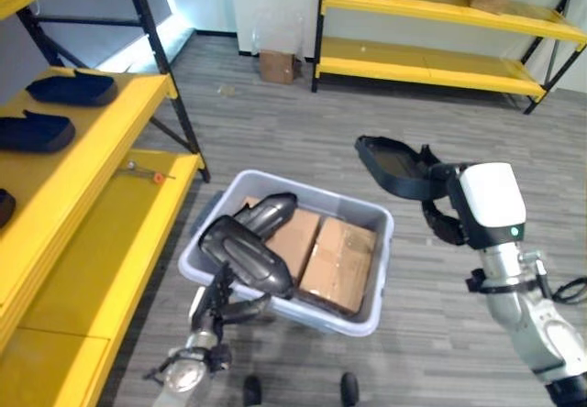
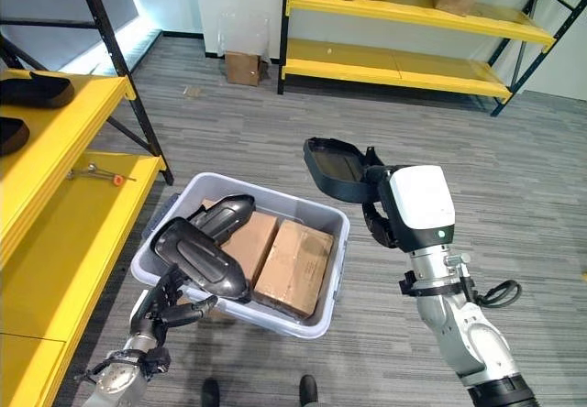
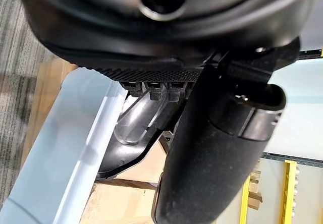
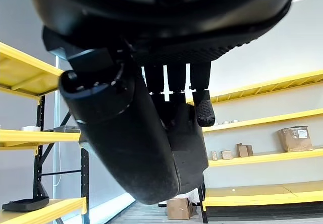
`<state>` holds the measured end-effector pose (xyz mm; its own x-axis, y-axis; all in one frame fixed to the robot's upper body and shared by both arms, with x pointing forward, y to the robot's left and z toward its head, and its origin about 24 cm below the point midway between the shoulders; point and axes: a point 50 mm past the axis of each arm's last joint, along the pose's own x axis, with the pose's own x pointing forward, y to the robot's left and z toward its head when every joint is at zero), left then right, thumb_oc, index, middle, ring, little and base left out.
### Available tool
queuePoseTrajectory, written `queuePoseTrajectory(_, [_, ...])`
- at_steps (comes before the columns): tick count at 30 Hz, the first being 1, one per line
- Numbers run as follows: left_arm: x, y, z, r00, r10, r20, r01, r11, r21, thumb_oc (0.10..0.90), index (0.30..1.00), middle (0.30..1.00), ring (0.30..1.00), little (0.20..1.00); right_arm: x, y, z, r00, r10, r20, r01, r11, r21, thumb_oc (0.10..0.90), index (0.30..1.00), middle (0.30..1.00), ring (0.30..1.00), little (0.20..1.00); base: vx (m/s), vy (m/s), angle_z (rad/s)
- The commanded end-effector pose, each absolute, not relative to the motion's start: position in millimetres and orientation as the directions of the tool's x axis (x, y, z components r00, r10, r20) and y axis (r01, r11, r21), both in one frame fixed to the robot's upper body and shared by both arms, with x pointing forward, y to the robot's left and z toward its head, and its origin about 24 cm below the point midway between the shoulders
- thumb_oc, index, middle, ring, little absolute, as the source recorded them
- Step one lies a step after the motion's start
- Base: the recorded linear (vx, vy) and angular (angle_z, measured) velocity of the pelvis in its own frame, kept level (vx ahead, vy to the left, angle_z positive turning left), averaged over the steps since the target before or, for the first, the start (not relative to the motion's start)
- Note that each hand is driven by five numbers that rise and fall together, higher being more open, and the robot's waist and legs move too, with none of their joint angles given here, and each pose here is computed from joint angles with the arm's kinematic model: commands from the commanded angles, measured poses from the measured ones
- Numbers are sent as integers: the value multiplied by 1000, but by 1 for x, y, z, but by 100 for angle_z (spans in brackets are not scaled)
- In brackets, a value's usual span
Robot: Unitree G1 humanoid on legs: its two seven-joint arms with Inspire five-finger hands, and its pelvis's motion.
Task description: Move parts from the plastic box to the shelf.
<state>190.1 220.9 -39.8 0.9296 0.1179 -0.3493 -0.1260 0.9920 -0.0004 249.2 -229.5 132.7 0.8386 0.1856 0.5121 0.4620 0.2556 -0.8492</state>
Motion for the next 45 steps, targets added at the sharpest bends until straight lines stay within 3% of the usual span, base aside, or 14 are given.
queuePoseTrajectory(1, [213, 212, -13, 982, 58, -180, -60, 998, -4, 900, 1000, 1000, 1000, 1000, 245, -237, 198, 613, 210, 762, 726, 230, -648, 400, 300, 300, 300, 300, 6, -45, -2])
queuePoseTrajectory(18, [224, 209, 37, 997, 75, 36, -71, 991, -116, 900, 1000, 1000, 1000, 1000, 270, -182, 240, 442, 376, 814, 733, 371, -570, 400, 300, 300, 300, 300, -49, -150, -7])
queuePoseTrajectory(23, [241, 196, 43, 998, 19, 62, -12, 993, -119, 900, 1000, 1000, 1000, 1000, 258, -204, 250, 399, 332, 855, 826, 275, -493, 400, 300, 300, 300, 300, -240, -131, 195])
queuePoseTrajectory(33, [247, 193, 45, 998, -8, 68, 16, 993, -114, 900, 1000, 1000, 1000, 1000, 243, -239, 237, 467, 216, 857, 841, 190, -506, 400, 300, 300, 300, 300, 56, 137, 112])
queuePoseTrajectory(45, [235, 211, 44, 997, 50, 59, -46, 997, -63, 900, 1000, 1000, 1000, 1000, 252, -231, 233, 530, 251, 810, 804, 155, -574, 400, 300, 300, 300, 300, 59, 146, 15])
